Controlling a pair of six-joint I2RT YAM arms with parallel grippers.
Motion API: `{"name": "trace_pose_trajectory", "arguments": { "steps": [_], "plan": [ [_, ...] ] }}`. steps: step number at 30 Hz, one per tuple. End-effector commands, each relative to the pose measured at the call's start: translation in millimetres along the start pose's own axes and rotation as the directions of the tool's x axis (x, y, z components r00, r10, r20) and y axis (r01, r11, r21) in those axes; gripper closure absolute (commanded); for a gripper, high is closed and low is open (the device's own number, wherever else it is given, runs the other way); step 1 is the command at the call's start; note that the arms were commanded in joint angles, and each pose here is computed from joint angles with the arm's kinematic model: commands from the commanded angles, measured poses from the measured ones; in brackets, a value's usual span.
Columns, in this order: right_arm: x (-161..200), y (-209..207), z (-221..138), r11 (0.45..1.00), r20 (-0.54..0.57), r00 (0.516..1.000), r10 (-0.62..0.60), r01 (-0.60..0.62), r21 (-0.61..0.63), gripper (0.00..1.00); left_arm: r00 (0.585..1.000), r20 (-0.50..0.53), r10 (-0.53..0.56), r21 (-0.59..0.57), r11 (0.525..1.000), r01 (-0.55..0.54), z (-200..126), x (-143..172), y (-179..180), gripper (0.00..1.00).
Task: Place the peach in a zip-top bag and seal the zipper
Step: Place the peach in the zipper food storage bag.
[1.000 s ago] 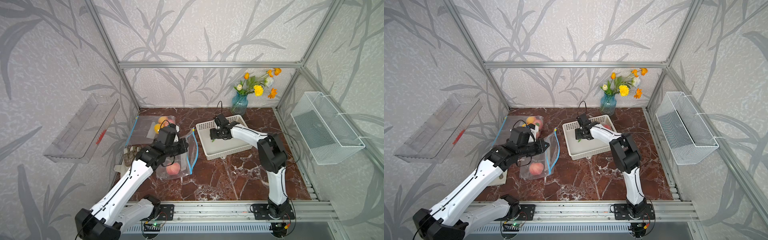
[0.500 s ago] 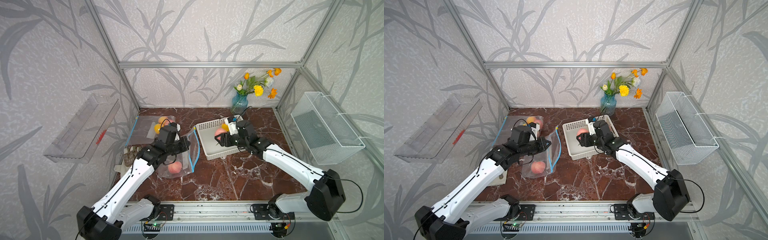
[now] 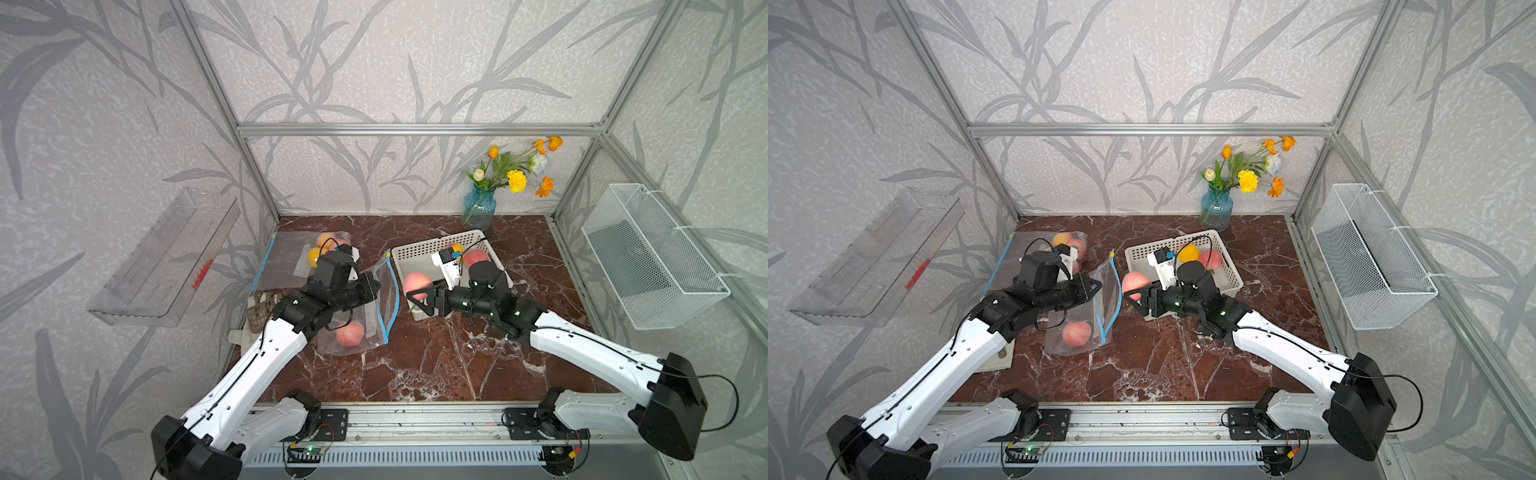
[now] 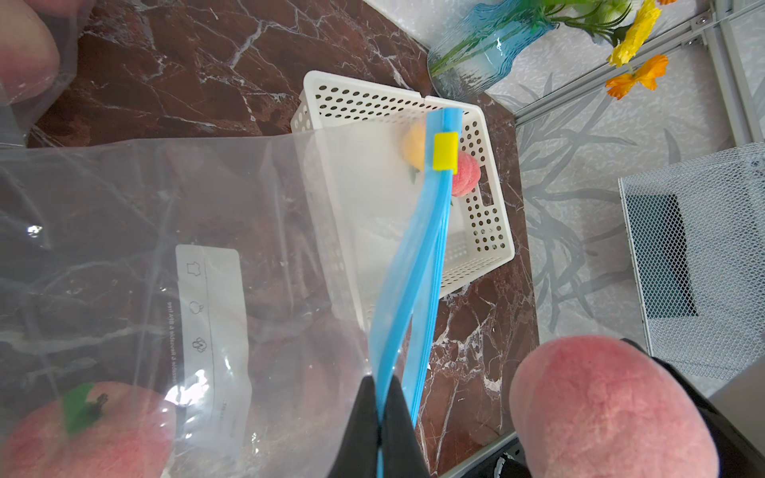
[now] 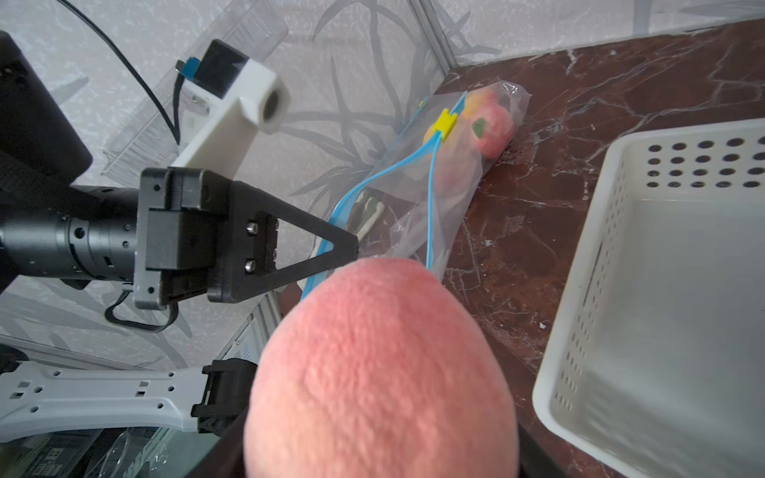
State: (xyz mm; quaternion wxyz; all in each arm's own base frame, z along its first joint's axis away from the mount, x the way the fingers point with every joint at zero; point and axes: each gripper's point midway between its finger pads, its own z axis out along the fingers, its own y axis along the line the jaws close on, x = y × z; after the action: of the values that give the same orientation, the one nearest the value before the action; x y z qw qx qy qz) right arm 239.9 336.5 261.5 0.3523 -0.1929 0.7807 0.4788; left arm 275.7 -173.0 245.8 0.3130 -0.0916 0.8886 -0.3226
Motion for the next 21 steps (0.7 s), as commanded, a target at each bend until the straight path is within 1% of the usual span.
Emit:
{"name": "trace_pose_trajectory", "arguments": {
  "steps": [1,5,8,11,14,16,21],
  "plan": [
    [-15.3,15.5,1.6,0.998,0.071,0.997,0.011,-0.007,-0.056,0.43,0.999,0.046,-0.007,0.023,1.000,0.006,-10.9,-6.5,-4.3,1.00],
    [-12.5,30.1,14.3,0.995,0.048,0.999,0.004,0.001,-0.103,0.43,0.999,0.051,-0.011,0.047,0.999,0.009,-14.1,-6.0,-7.6,1.00],
    [-13.7,45.2,21.2,0.990,0.055,0.998,-0.016,0.024,-0.140,0.43,0.999,0.045,-0.009,0.048,0.999,0.006,-16.1,-4.8,-8.4,1.00],
    [-14.7,49.5,27.6,0.987,0.055,0.998,-0.018,0.027,-0.160,0.43,0.999,0.046,-0.002,0.067,0.998,-0.001,-19.4,-5.9,-13.3,1.00],
    [-14.1,45.8,35.1,0.989,0.044,0.999,-0.014,0.021,-0.149,0.43,0.999,0.051,0.006,0.077,0.997,-0.010,-22.9,-7.0,-16.7,1.00],
    [-12.7,42.1,40.1,0.991,0.028,0.999,0.025,-0.021,-0.133,0.43,0.999,0.053,0.007,0.082,0.997,-0.011,-24.5,-6.9,-17.5,1.00],
    [-2.2,29.6,45.7,0.998,-0.013,1.000,0.025,-0.026,-0.056,0.43,0.997,0.075,-0.002,0.096,0.995,-0.006,-33.1,-10.2,-21.2,1.00]
  ]
}}
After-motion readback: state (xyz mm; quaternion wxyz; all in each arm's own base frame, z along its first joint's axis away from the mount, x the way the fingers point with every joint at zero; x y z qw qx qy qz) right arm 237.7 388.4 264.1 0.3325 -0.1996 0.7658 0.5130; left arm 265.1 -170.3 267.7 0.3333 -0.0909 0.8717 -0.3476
